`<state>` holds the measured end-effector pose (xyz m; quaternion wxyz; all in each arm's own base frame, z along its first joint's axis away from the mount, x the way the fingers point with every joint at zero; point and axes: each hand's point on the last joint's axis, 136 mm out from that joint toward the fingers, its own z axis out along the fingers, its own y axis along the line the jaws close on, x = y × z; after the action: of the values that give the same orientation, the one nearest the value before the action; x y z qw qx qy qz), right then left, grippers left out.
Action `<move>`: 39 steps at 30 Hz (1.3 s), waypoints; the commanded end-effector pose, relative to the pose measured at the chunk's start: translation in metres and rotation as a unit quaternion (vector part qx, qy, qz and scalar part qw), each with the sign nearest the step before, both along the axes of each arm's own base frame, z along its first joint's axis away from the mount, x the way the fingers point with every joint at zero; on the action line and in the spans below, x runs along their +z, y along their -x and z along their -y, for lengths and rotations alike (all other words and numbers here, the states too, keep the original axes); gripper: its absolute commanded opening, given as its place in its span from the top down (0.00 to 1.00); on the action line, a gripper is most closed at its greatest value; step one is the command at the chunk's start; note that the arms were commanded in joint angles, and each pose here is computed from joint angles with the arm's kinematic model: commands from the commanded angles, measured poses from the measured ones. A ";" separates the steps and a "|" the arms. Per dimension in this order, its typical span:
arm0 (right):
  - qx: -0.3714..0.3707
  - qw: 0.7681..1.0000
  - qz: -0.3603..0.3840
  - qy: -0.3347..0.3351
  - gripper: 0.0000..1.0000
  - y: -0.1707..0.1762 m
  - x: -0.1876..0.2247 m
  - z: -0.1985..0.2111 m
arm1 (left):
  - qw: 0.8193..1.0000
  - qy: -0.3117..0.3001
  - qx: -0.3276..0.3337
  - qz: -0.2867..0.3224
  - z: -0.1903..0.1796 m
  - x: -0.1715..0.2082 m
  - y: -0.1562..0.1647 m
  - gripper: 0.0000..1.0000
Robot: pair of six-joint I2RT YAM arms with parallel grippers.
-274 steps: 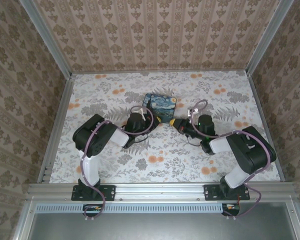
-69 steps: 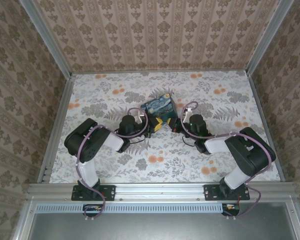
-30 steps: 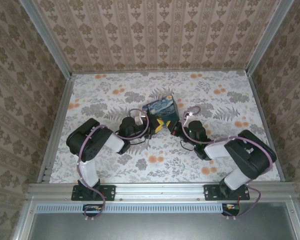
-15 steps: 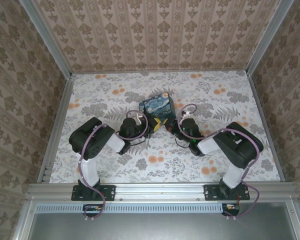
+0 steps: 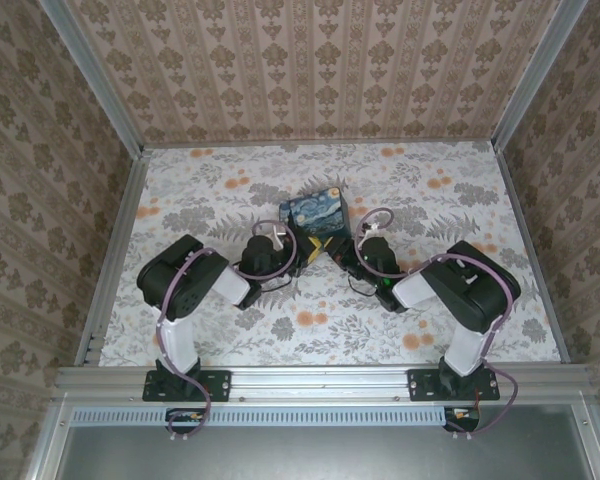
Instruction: Unlock the padlock with the key
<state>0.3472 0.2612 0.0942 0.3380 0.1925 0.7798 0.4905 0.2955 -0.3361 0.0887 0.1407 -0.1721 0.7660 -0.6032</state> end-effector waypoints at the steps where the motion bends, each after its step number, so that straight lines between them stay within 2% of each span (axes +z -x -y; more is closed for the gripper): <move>1: 0.061 0.995 0.067 -0.039 0.52 0.016 0.053 -0.017 | 0.997 -0.035 -0.068 -0.011 0.010 -0.008 0.023 1.00; 6: 0.068 0.997 0.034 0.007 0.41 0.030 0.036 -0.001 | 0.995 -0.063 -0.075 -0.016 0.007 -0.015 0.022 1.00; 11: 0.088 0.994 -0.011 0.066 0.35 0.053 0.007 0.017 | 0.992 -0.101 -0.076 -0.009 0.000 -0.021 0.020 1.00; 13: 0.092 0.992 -0.027 0.085 0.34 0.061 -0.006 0.026 | 0.991 -0.111 -0.076 -0.006 -0.002 -0.021 0.018 1.00; 18: 0.109 0.983 -0.018 0.148 0.35 0.080 -0.008 0.043 | 0.988 -0.130 -0.083 -0.006 -0.004 -0.020 0.016 1.00; 21: 0.121 0.974 0.013 0.191 0.38 0.085 -0.001 0.050 | 0.986 -0.141 -0.087 -0.010 -0.006 -0.020 0.017 1.00; 27: 0.164 0.940 0.083 0.288 0.46 0.087 0.006 0.052 | 0.983 -0.155 -0.096 -0.024 -0.006 -0.019 0.019 1.00; 32: 0.183 0.909 0.116 0.357 0.45 0.087 -0.003 0.049 | 0.981 -0.161 -0.102 -0.036 -0.006 -0.019 0.021 1.00; 39: 0.191 0.881 0.140 0.409 0.44 0.080 -0.013 0.037 | 0.980 -0.160 -0.108 -0.047 -0.005 -0.019 0.023 1.00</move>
<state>0.2544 0.2214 0.0737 0.3623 -0.1592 0.8856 0.2431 0.2750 -0.3327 0.0649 0.0851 -0.0857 0.8697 -0.4785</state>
